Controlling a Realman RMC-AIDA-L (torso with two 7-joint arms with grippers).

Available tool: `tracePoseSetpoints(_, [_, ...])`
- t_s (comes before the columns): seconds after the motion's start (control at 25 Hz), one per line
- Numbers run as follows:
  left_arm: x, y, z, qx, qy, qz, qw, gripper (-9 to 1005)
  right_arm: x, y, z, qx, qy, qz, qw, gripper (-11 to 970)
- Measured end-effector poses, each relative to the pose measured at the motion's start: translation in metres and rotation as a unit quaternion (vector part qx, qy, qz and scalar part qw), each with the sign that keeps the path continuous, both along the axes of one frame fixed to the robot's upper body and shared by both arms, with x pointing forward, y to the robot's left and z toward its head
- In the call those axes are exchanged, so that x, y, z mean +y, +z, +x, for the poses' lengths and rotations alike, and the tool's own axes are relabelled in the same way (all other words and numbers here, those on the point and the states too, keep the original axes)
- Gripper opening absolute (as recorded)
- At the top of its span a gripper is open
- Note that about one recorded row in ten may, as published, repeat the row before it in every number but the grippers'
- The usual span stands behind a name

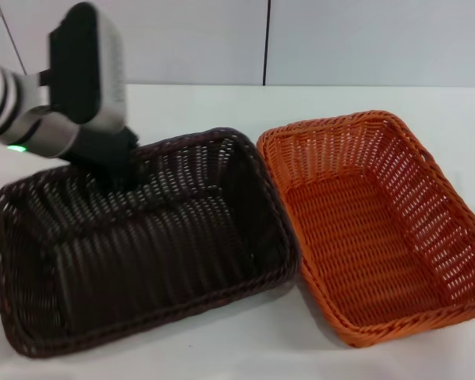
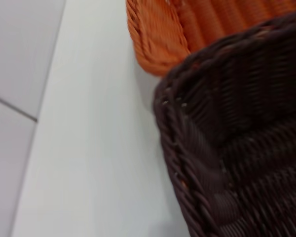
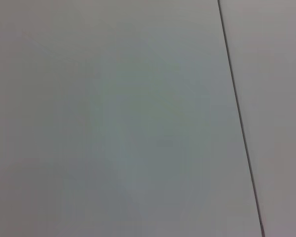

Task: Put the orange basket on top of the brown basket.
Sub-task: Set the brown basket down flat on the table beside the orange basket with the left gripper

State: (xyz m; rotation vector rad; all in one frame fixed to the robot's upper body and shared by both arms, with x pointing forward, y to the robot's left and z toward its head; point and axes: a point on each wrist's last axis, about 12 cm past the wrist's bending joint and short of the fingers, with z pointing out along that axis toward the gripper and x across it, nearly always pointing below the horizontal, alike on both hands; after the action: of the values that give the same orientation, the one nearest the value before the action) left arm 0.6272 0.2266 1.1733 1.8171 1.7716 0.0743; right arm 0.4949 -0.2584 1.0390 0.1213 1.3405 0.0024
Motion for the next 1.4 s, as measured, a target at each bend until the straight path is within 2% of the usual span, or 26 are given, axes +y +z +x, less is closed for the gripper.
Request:
tracePoseSetpoints(0.16, [-0.010,0.000,0.008,-0.018,-0.016,0.000,1.000,304,0.000,0.001,0.001,-0.002,0.003,-0.001,1.000,670])
tracePoseSetpoints(0.2, [-0.019,-0.002,0.012,-0.028,-0.027,-0.005,0.999,304,0.001,0.001,0.002,-0.003,0.004,-0.003,1.000,669])
tracePoseSetpoints(0.44, [-0.031,-0.004,0.020,-0.057,-0.033,-0.014,0.998,306,0.001,0.002,0.004,-0.005,0.007,-0.006,1.000,667])
tracePoseSetpoints(0.6, [-0.046,-0.007,0.018,-0.063,-0.051,-0.035,0.996,307,0.001,0.002,0.004,-0.002,0.007,-0.007,1.000,665])
tracePoseSetpoints(0.72, [-0.048,-0.008,0.018,-0.063,-0.052,-0.041,0.996,308,0.001,0.002,0.005,-0.001,0.009,-0.008,1.000,663])
tracePoseSetpoints(0.76, [-0.055,-0.009,0.017,-0.065,-0.051,-0.060,0.995,308,0.001,0.002,0.005,-0.001,0.009,-0.008,1.000,663])
tracePoseSetpoints(1.04, [-0.062,-0.008,0.018,-0.075,-0.038,-0.094,0.992,310,0.001,0.001,0.003,0.000,0.008,-0.008,1.000,660])
tracePoseSetpoints(1.4, [-0.075,-0.010,0.013,-0.083,-0.054,-0.099,0.990,526,0.004,-0.001,-0.001,0.002,0.015,-0.007,1.000,656])
